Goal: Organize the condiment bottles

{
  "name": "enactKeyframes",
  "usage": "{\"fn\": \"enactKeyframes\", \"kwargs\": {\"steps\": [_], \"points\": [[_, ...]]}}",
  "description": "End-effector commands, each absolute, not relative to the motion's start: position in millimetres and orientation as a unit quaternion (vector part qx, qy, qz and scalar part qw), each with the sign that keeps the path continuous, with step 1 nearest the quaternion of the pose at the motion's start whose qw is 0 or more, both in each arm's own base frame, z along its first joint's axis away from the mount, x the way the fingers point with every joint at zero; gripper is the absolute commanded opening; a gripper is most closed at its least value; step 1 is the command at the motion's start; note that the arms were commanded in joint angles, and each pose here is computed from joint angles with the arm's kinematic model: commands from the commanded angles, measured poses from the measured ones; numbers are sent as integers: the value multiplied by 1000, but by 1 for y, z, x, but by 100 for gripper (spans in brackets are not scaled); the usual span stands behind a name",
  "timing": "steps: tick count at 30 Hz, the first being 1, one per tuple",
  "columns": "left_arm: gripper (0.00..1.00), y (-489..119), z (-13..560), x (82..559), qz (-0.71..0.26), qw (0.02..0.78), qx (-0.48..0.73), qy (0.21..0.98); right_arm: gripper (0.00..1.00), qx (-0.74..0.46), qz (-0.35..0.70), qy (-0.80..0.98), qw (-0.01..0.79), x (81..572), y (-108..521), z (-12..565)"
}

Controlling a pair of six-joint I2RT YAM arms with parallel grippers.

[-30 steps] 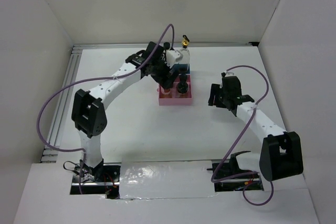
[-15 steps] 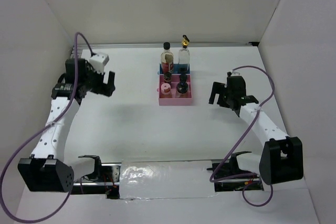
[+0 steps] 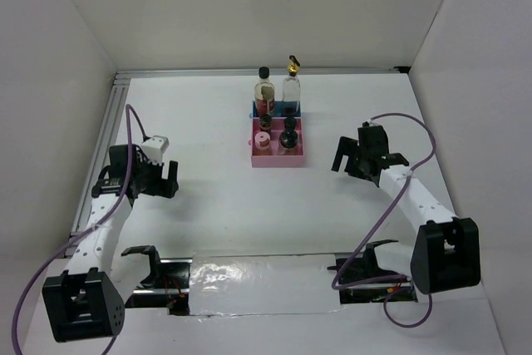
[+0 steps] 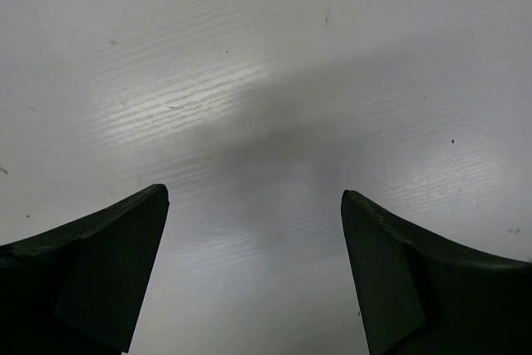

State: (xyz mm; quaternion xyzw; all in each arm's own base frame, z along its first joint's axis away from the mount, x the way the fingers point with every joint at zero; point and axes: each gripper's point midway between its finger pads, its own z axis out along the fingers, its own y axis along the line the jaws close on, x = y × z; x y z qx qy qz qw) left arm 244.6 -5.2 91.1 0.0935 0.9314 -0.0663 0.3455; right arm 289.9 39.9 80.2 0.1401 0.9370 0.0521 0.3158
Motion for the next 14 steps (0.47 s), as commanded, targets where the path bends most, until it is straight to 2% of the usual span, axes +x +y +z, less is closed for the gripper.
{"fn": "enactKeyframes", "kwargs": {"steps": [1, 7, 14], "points": [[97, -9, 115, 262, -60, 416, 131, 898, 100, 139, 72, 929, 335, 285, 46, 90], [97, -19, 119, 257, -78, 445, 158, 878, 100, 126, 84, 929, 338, 283, 50, 92], [96, -18, 118, 256, -79, 443, 158, 879, 100, 121, 92, 921, 360, 281, 52, 101]]}}
